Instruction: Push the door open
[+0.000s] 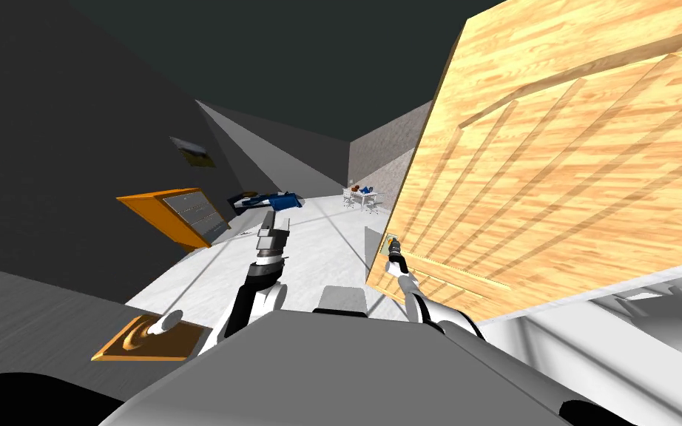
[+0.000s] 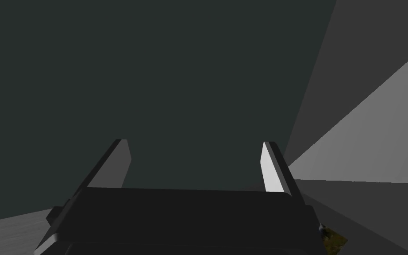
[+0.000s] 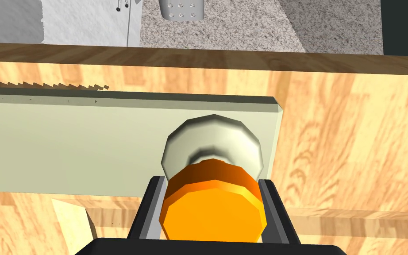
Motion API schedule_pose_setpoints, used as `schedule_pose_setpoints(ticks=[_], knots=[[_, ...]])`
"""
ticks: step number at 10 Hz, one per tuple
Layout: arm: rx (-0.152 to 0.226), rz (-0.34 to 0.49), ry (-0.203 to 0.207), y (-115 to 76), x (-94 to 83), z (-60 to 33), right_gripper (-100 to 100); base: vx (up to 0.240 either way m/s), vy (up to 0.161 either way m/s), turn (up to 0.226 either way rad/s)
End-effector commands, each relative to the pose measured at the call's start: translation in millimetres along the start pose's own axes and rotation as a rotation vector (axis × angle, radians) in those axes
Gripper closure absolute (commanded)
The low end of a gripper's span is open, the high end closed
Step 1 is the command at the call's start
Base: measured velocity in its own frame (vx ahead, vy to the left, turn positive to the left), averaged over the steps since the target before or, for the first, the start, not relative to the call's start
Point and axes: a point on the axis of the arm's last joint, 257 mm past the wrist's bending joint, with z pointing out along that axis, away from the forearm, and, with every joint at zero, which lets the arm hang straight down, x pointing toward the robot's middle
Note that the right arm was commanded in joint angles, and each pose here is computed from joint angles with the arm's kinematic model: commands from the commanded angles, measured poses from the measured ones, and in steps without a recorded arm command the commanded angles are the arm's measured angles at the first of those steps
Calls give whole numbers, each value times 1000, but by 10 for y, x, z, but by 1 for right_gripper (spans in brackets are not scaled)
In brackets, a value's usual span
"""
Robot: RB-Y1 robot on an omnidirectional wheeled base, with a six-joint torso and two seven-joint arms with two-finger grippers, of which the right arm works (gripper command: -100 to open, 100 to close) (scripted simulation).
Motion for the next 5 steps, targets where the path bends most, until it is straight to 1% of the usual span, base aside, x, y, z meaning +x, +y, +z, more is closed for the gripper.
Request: schedule_pose_setpoints(ticks=[1,2,5], knots=[[0,0,0,0,0,0,100,77,18,-32],[-2,0,-24,13,-131,10,100,120,53,-41],[-3,0,-60,16,-322,13,100,200,32,-47]])
